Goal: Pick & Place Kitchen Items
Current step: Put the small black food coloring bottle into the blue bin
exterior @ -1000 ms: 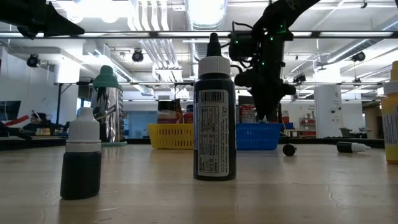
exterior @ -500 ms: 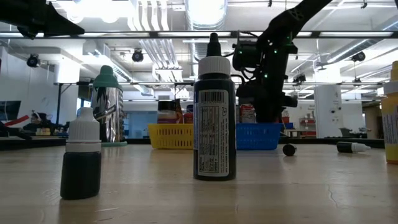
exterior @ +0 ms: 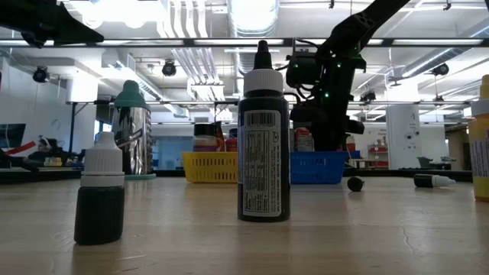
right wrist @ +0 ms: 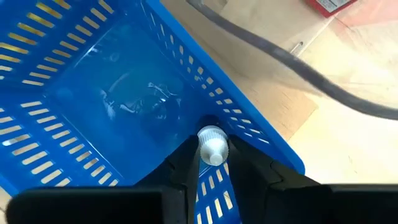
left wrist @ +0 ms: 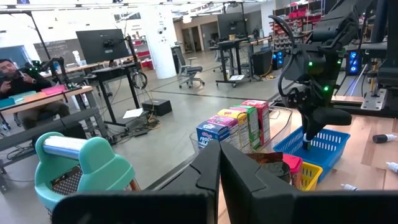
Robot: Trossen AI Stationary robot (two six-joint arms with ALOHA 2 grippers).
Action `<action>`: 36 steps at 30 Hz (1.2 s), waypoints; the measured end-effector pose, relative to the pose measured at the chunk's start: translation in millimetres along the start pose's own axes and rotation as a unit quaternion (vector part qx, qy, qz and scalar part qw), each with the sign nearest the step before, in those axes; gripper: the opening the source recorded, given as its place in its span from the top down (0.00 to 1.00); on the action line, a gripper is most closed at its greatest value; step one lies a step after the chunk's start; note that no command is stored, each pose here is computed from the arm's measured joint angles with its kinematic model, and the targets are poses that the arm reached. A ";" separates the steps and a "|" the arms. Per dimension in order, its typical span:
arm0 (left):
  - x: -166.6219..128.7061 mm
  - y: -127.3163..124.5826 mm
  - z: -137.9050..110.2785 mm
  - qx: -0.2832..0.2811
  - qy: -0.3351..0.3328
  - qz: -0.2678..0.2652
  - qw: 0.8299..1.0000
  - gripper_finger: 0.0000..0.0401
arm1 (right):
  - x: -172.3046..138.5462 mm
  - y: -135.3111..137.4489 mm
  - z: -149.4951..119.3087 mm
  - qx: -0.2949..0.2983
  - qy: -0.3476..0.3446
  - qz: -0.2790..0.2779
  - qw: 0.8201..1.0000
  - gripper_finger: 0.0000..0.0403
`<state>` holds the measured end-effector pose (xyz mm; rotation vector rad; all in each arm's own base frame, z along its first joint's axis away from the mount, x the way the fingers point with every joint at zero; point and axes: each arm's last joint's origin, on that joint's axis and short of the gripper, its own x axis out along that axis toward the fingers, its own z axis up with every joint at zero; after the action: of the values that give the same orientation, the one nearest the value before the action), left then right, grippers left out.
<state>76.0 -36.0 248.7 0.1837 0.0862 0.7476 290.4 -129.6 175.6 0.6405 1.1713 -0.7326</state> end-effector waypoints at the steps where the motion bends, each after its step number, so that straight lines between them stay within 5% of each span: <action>1: 0.0 0.0 0.0 0.000 0.000 0.000 1.000 0.96 | 0.1 0.0 -0.1 0.000 0.001 0.000 1.000 0.81; 23: 0.0 0.0 0.0 0.000 0.000 0.000 1.000 0.96 | -20.9 4.0 5.8 -0.027 0.019 -0.012 0.999 0.64; 30: 0.0 0.0 0.0 0.000 0.000 0.000 1.000 0.96 | -50.0 26.8 6.7 -0.078 0.032 -0.012 0.996 0.69; 36: 0.0 0.0 0.0 0.000 0.000 0.000 1.000 0.96 | -75.8 60.6 -18.6 -0.135 0.060 -0.028 0.989 0.76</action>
<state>76.0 -36.0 248.7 0.1837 0.0862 0.7476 311.1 -65.1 247.6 0.4301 1.3766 -0.5749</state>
